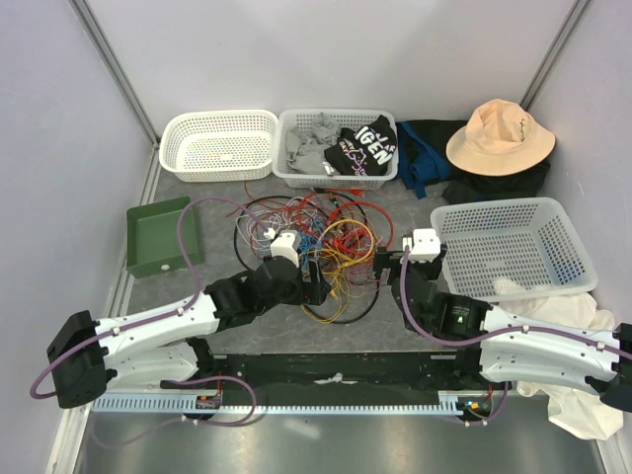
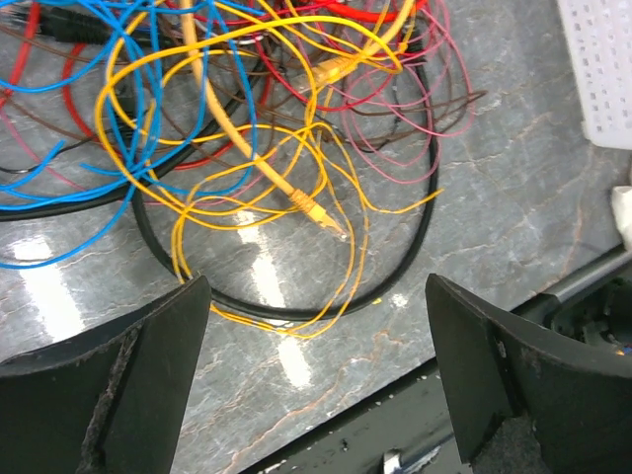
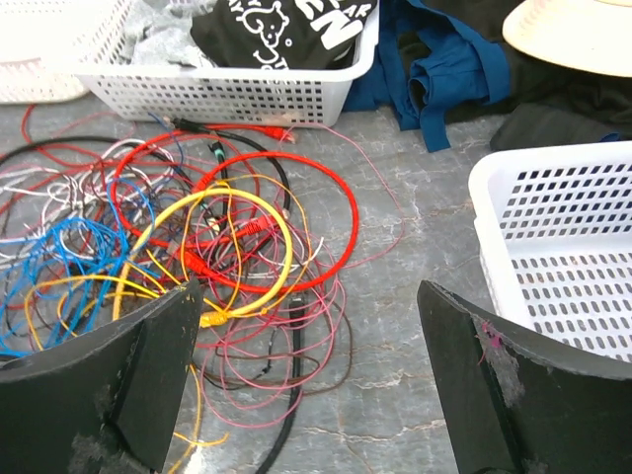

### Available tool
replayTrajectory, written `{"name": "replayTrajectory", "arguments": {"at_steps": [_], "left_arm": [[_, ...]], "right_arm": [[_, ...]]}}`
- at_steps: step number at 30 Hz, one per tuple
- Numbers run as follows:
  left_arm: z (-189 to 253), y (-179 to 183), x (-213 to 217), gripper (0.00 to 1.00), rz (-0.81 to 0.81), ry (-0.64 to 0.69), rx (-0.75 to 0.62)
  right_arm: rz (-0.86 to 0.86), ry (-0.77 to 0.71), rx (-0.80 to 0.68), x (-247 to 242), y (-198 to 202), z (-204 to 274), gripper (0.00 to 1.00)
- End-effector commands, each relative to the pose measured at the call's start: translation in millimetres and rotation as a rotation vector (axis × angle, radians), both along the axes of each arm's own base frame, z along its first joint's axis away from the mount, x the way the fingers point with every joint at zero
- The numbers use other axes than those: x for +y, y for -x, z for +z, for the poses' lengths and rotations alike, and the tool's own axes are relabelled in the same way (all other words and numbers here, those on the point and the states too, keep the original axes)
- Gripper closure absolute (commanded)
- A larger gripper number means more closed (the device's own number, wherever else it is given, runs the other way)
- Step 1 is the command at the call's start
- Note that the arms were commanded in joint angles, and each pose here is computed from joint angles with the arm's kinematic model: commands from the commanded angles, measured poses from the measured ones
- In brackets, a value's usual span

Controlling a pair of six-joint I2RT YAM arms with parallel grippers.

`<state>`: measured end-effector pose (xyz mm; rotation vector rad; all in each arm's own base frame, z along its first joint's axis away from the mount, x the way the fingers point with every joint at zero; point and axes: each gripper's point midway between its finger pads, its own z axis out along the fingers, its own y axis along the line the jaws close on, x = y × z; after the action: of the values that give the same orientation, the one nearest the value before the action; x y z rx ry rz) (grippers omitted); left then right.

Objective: Untangle the cables

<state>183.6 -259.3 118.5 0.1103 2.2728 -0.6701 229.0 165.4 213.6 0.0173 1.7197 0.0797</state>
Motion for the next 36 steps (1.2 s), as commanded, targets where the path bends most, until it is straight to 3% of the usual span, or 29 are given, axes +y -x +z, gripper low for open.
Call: {"name": "replayTrajectory", "arguments": {"at_steps": [1, 4, 10, 12, 15, 16, 17, 25, 32, 35, 36], "left_arm": [[24.3, -1.9, -14.0, 0.04, -0.046, 0.094, -0.065], [28.5, 0.5, -10.5, 0.03, -0.06, 0.117, -0.094], [44.5, 0.1, -10.4, 0.05, -0.081, 0.131, -0.14], [48.1, 0.0, -10.5, 0.06, -0.082, 0.133, -0.143], [48.0, 1.5, -7.7, 0.08, -0.079, 0.128, -0.136], [48.6, 2.1, -6.7, 0.08, -0.078, 0.128, -0.135], [51.4, 2.5, -5.3, 0.08, -0.075, 0.137, -0.139], [54.5, 7.9, 13.3, 0.08, -0.053, 0.158, -0.176], [51.1, 7.3, 17.5, 0.08, -0.046, 0.138, -0.18], [47.7, 7.5, 18.6, 0.09, -0.04, 0.133, -0.171], [47.0, 7.7, 18.6, 0.09, -0.039, 0.132, -0.168]], "right_arm": [[0.03, 0.066, 0.025, -0.8, 2.5, -4.9, 0.02], [0.057, 0.005, 0.071, 8.0, -2.8, -16.2, 0.02], [0.006, -0.17, 0.251, -3.0, -68.7, -55.5, 0.02], [0.04, -0.241, 0.296, 3.3, -92.5, -66.2, 0.07], [0.069, -0.269, 0.35, 15.3, -115.3, -83.8, 0.29], [0.071, -0.272, 0.366, 18.0, -119.3, -88.4, 0.38], [0.071, -0.273, 0.376, 20.0, -123.2, -92.3, 0.4], [0.125, -0.312, 0.403, 40.7, -134.1, -115.5, 0.36], [0.112, -0.282, 0.48, 46.7, -139.7, -150.0, 0.42], [0.088, -0.266, 0.49, 42.3, -139.7, -156.9, 0.51], [0.079, -0.266, 0.485, 40.1, -140.3, -155.8, 0.58]]}}
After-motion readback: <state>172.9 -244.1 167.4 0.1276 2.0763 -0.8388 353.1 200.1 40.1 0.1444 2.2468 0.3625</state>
